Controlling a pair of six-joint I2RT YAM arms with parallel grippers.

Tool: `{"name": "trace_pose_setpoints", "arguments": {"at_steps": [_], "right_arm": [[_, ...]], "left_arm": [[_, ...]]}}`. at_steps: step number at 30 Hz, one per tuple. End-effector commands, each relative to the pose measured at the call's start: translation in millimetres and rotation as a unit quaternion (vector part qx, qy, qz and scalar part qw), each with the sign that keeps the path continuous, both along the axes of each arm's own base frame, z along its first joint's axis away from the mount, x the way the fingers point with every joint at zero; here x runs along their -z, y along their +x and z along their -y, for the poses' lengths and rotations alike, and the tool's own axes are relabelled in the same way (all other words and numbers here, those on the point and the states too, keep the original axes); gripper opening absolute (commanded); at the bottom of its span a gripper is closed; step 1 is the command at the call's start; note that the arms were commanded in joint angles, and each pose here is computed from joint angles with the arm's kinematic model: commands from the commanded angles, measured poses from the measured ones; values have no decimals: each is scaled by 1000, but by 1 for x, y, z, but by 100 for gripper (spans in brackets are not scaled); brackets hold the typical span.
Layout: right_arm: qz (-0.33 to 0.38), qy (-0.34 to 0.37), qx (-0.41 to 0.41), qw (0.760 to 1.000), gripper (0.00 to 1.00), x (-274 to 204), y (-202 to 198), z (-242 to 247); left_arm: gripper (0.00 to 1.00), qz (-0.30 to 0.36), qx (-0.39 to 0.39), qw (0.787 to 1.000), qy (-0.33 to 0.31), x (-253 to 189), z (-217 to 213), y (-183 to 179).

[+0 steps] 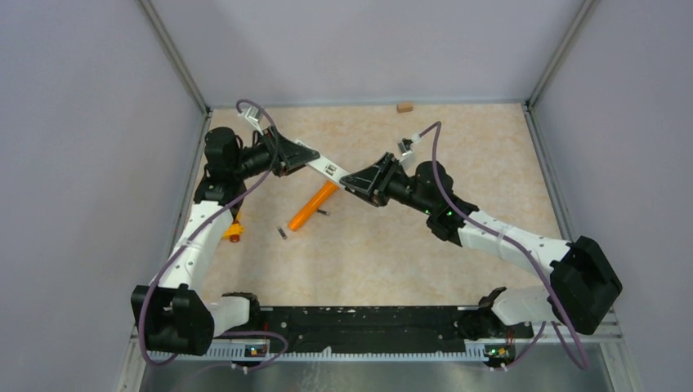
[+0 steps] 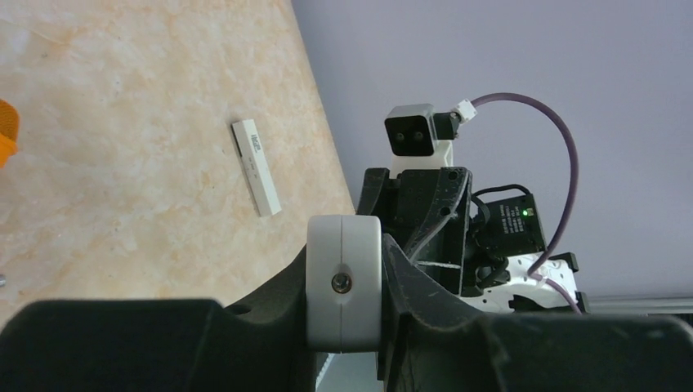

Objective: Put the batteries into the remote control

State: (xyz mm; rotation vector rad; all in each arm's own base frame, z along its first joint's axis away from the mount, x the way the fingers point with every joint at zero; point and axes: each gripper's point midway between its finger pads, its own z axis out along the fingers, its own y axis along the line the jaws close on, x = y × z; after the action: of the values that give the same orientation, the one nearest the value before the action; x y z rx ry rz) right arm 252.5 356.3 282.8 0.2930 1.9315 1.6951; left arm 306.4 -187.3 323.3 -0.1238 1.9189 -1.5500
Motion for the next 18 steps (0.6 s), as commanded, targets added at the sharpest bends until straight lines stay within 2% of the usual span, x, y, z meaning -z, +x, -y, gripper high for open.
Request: {"name": "trace_pose_setpoints", "arguments": {"at_steps": [1, 5, 13, 18], "right_arm": [[15, 32, -6, 999, 44, -38, -6, 6], [19, 28, -1, 999, 35, -37, -5, 8], [37, 8, 4, 999, 2, -31, -5, 10], [88, -44, 21, 995, 0, -22, 0, 21]], "left_arm": [[0, 42, -7, 999, 19, -14, -2, 3], [0, 41, -7, 999, 28, -9, -3, 5], [0, 37, -5, 997, 63, 8, -5, 6], [0, 43, -5, 991, 129, 31, -14, 5]]}}
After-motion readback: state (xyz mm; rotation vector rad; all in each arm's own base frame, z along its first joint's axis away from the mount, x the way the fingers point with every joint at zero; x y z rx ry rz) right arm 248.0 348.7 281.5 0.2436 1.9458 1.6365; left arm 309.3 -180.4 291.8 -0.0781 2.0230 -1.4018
